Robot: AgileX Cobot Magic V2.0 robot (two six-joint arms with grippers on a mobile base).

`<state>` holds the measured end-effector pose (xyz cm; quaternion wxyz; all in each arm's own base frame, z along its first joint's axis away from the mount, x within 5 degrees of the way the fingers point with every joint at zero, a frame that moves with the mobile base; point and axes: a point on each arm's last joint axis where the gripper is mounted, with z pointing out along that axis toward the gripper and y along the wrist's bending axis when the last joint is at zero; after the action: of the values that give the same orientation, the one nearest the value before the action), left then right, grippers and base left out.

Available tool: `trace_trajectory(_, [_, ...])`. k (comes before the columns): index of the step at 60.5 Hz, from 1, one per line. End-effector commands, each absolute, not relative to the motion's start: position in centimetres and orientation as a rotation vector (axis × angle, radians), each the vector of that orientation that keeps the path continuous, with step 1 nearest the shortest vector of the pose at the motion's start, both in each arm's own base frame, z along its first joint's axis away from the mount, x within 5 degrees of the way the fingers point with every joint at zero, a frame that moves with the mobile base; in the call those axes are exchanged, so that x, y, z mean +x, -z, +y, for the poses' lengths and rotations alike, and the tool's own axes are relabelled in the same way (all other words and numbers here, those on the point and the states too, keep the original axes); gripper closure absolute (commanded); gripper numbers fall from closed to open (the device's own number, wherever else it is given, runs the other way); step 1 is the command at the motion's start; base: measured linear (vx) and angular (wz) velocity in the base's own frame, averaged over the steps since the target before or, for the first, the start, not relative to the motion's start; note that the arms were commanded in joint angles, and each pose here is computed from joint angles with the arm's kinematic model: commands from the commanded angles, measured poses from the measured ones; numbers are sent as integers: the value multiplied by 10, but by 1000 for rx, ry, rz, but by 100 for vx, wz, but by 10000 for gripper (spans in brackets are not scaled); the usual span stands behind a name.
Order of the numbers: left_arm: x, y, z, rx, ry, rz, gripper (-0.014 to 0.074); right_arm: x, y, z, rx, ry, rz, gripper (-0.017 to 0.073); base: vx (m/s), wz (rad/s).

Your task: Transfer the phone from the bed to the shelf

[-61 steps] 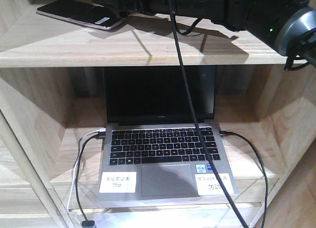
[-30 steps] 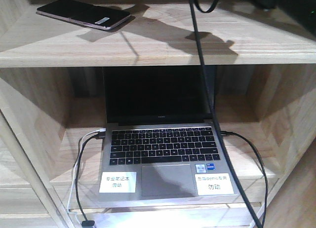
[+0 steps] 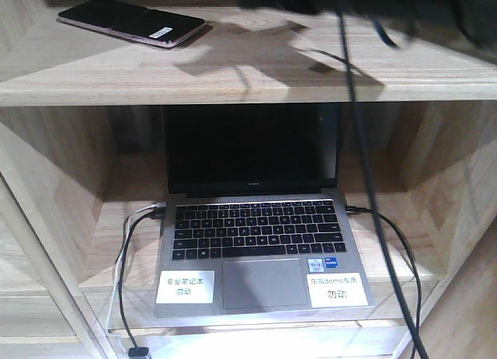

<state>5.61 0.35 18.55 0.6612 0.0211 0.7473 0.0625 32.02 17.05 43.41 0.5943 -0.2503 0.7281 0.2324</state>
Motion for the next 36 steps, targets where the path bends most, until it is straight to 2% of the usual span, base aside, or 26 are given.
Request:
trace_trajectory(1, [55, -200, 3, 34, -135, 1583, 592, 293, -458, 146, -446, -465, 1562, 565, 0, 0])
trace_trajectory(36, [55, -200, 3, 34, -135, 1583, 592, 131, -410, 70, -375, -462, 1482, 565, 0, 0])
